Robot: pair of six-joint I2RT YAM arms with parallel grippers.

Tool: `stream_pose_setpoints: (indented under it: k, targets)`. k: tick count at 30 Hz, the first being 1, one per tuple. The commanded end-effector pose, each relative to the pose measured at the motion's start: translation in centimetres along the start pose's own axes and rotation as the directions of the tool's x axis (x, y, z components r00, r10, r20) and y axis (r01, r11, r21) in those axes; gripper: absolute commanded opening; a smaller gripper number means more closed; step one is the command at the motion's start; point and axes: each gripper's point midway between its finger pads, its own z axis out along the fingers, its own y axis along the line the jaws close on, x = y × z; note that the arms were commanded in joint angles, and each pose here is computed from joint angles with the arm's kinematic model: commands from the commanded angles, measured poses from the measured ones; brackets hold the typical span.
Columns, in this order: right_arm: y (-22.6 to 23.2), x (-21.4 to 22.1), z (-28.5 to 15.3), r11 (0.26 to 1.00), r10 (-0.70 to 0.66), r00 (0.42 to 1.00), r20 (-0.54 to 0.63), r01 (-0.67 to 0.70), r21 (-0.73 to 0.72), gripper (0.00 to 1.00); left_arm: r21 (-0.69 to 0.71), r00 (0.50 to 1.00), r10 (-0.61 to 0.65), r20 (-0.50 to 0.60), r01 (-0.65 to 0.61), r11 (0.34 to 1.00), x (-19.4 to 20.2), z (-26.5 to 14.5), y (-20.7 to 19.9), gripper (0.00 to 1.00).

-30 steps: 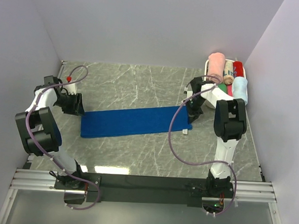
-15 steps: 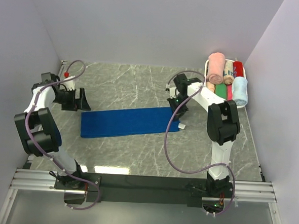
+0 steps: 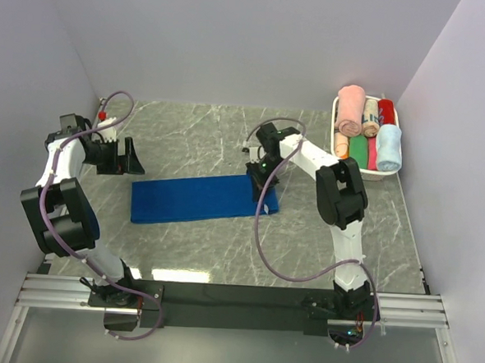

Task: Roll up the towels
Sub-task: Fold the towel

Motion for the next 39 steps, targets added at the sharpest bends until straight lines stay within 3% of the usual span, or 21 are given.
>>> stream_pose_setpoints:
  k: [1, 22, 23, 24, 26, 30, 34, 35, 38, 39]
  targets:
    - [2.8, -1.1, -0.3, 0.998, -0.023, 1.000, 0.016, 0.024, -0.066, 0.00, 0.005, 0.997, 0.047, 0.053, -0.047, 0.999, -1.2, -1.6, -1.0, 0.99]
    - [4.5, -0.8, 1.4, 0.987, 0.026, 0.999, -0.034, -0.032, -0.160, 0.00, -0.008, 0.999, 0.037, 0.041, -0.036, 0.999, -0.3, -1.7, -0.7, 0.99]
    - [4.6, -0.8, 1.3, 0.986, 0.026, 0.999, -0.037, -0.032, -0.166, 0.03, -0.009, 0.998, 0.036, 0.042, -0.036, 0.999, -0.3, -1.7, -0.8, 0.99]
    - [4.7, -0.9, 1.4, 0.985, 0.025, 0.999, -0.037, -0.031, -0.172, 0.14, -0.010, 0.998, 0.037, 0.042, -0.036, 0.999, -0.2, -1.7, -0.8, 0.99]
    - [5.1, -1.1, 1.1, 0.982, 0.011, 0.999, -0.034, -0.018, -0.189, 0.25, -0.001, 0.998, 0.040, 0.044, -0.040, 0.999, -0.2, -1.7, -1.0, 1.00]
    - [5.7, -2.1, -1.0, 0.976, -0.044, 0.999, 0.015, 0.046, -0.211, 0.44, 0.024, 0.994, 0.088, 0.063, -0.090, 0.996, -0.2, -2.1, -1.8, 0.99]
    - [5.4, -3.4, -4.9, 0.955, -0.060, 0.993, 0.106, 0.088, -0.284, 0.49, 0.017, 0.992, 0.121, 0.035, -0.122, 0.992, 0.8, -1.8, -2.2, 0.98]
    - [4.9, -3.9, -5.3, 0.954, -0.062, 0.989, 0.136, 0.099, -0.282, 0.49, 0.020, 0.993, 0.118, 0.017, -0.118, 0.993, 1.3, -1.5, -2.2, 0.97]
    - [1.4, -5.2, -6.4, 0.984, -0.057, 0.979, 0.194, 0.088, -0.155, 0.42, 0.012, 0.990, 0.130, -0.058, -0.130, 0.991, 3.0, -0.3, -2.2, 0.76]
    - [0.2, -5.3, -5.8, 0.990, -0.070, 0.982, 0.176, 0.090, -0.111, 0.40, 0.015, 0.985, 0.148, -0.091, -0.147, 0.989, 3.4, 0.4, -2.6, 0.60]
